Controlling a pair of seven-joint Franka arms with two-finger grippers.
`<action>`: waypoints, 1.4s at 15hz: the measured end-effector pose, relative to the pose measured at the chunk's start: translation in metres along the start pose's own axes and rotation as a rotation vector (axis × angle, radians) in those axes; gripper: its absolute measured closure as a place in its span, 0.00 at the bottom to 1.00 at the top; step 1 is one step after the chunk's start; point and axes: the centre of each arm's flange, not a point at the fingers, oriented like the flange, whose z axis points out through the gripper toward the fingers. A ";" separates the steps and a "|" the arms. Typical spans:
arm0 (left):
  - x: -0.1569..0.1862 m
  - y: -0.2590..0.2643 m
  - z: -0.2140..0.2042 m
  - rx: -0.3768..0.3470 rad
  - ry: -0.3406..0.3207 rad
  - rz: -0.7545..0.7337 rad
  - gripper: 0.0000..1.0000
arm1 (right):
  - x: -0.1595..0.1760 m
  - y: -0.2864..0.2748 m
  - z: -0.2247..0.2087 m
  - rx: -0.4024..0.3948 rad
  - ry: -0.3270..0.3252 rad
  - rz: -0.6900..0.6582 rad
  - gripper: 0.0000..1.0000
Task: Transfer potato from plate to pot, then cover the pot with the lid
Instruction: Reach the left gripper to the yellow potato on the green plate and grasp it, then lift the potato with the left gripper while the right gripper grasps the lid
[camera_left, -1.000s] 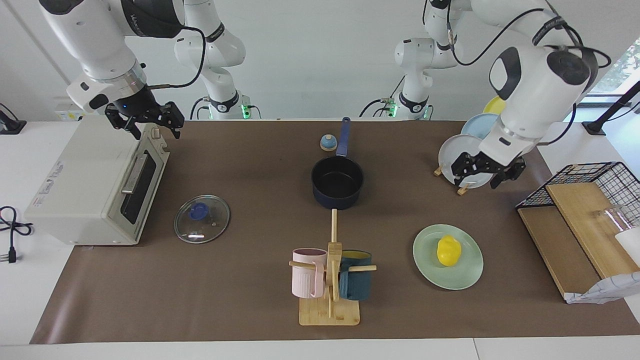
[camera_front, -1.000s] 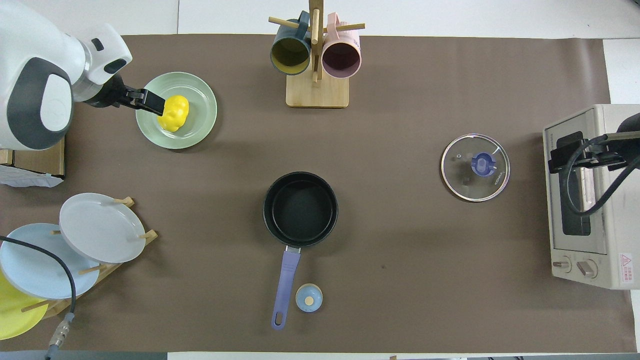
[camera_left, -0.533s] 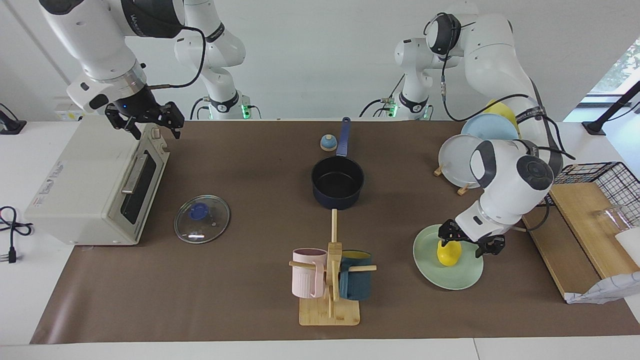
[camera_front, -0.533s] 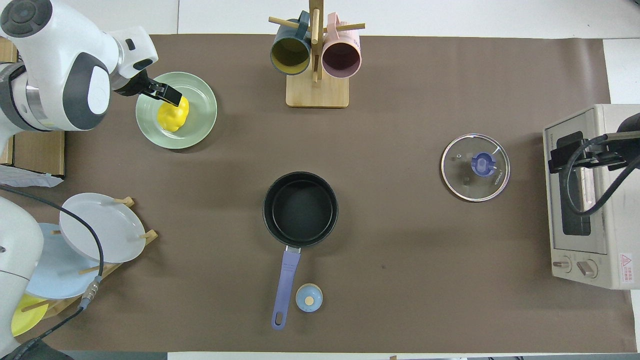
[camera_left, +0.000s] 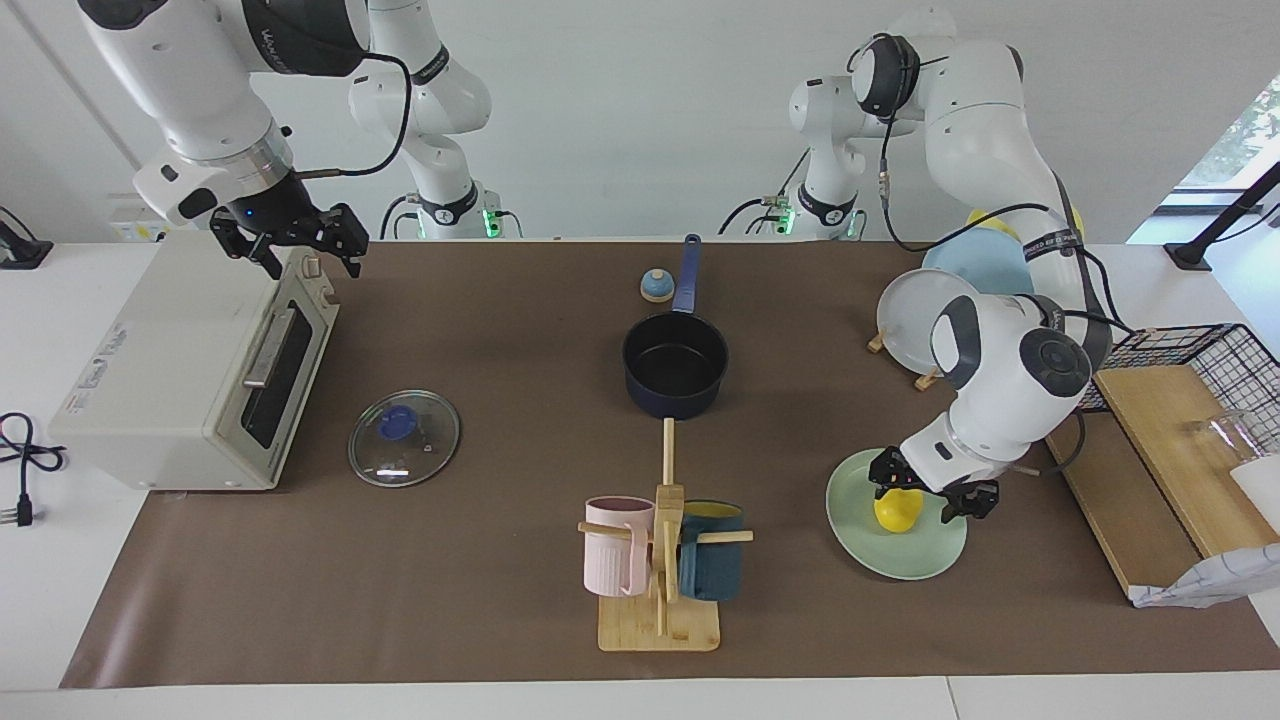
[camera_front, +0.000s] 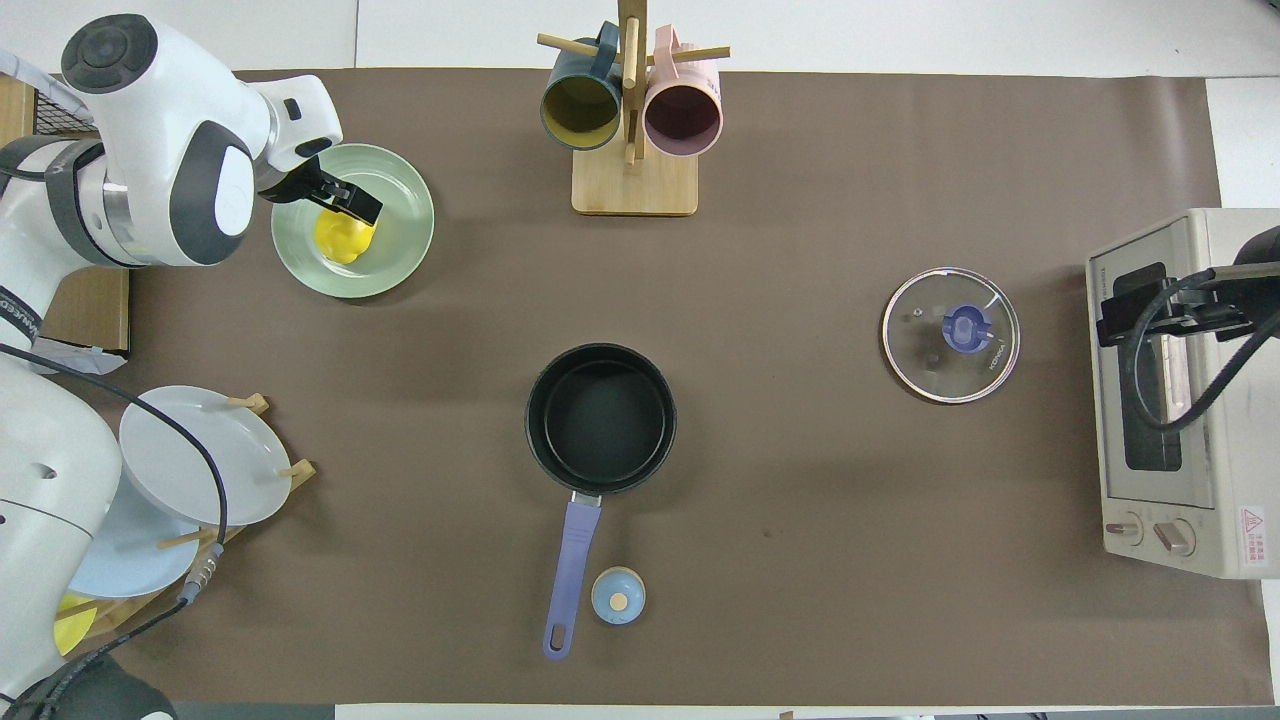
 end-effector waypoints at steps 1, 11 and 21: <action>-0.003 0.001 0.006 -0.004 -0.012 -0.001 0.00 | 0.000 0.000 0.000 0.000 0.000 0.000 0.00; -0.013 0.007 0.023 -0.003 -0.013 0.003 0.00 | 0.003 -0.010 0.002 0.003 0.026 -0.021 0.00; -0.012 -0.001 0.017 0.017 0.020 -0.005 0.34 | 0.033 -0.052 0.123 0.012 0.154 -0.277 0.00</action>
